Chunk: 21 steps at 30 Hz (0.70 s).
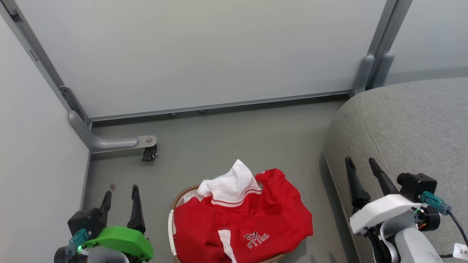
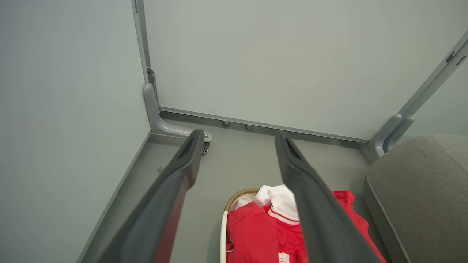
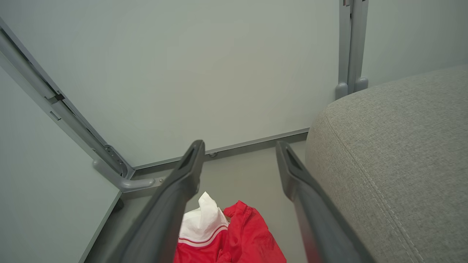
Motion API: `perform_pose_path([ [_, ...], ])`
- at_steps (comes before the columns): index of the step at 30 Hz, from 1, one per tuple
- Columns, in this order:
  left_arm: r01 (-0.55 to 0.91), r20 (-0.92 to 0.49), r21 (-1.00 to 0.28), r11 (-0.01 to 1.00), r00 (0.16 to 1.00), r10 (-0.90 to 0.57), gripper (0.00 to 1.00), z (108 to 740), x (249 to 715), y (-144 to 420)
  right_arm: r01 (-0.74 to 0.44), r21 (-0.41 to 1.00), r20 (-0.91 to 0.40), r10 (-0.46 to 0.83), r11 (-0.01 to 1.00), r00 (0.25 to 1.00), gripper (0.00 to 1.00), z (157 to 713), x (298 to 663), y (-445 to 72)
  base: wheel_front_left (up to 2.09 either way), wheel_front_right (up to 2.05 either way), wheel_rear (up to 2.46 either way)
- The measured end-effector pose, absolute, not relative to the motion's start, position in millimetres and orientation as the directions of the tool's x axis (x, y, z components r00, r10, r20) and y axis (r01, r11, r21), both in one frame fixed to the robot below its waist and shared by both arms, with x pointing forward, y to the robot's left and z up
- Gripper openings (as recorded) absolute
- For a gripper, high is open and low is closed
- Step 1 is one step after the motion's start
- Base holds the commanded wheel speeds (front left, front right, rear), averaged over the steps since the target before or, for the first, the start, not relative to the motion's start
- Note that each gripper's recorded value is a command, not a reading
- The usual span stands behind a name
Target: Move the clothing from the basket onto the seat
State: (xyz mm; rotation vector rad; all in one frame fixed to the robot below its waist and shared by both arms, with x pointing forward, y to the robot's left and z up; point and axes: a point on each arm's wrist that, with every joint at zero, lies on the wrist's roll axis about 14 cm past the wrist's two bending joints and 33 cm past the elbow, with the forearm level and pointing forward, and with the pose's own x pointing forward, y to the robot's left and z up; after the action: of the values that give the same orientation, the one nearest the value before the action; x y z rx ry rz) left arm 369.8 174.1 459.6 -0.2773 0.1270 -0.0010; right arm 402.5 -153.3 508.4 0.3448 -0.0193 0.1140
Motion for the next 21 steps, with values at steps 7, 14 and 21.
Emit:
perform_pose_path([
  [7, 0.000, -0.121, -0.212, 0.977, 0.992, -0.027, 1.00, 457.2, 364.3, 172.4, -0.121, 0.280, 0.035, 0.116, 0.952, 0.993, 1.00, 504.9, 398.3, -152.0, 0.00, 0.00, 0.00],
  [14, -0.006, -0.105, -0.180, 0.984, 0.994, -0.013, 1.00, 459.4, 362.2, 175.2, -0.130, 0.228, 0.034, 0.126, 0.965, 0.991, 1.00, 502.9, 395.9, -150.3, 0.00, 0.00, 0.00],
  [21, 0.001, -0.097, -0.139, 0.990, 0.995, -0.014, 1.00, 458.6, 358.4, 175.6, -0.143, 0.172, 0.030, 0.140, 0.975, 0.990, 1.00, 499.4, 391.9, -147.7, 0.00, 0.00, 0.00],
])
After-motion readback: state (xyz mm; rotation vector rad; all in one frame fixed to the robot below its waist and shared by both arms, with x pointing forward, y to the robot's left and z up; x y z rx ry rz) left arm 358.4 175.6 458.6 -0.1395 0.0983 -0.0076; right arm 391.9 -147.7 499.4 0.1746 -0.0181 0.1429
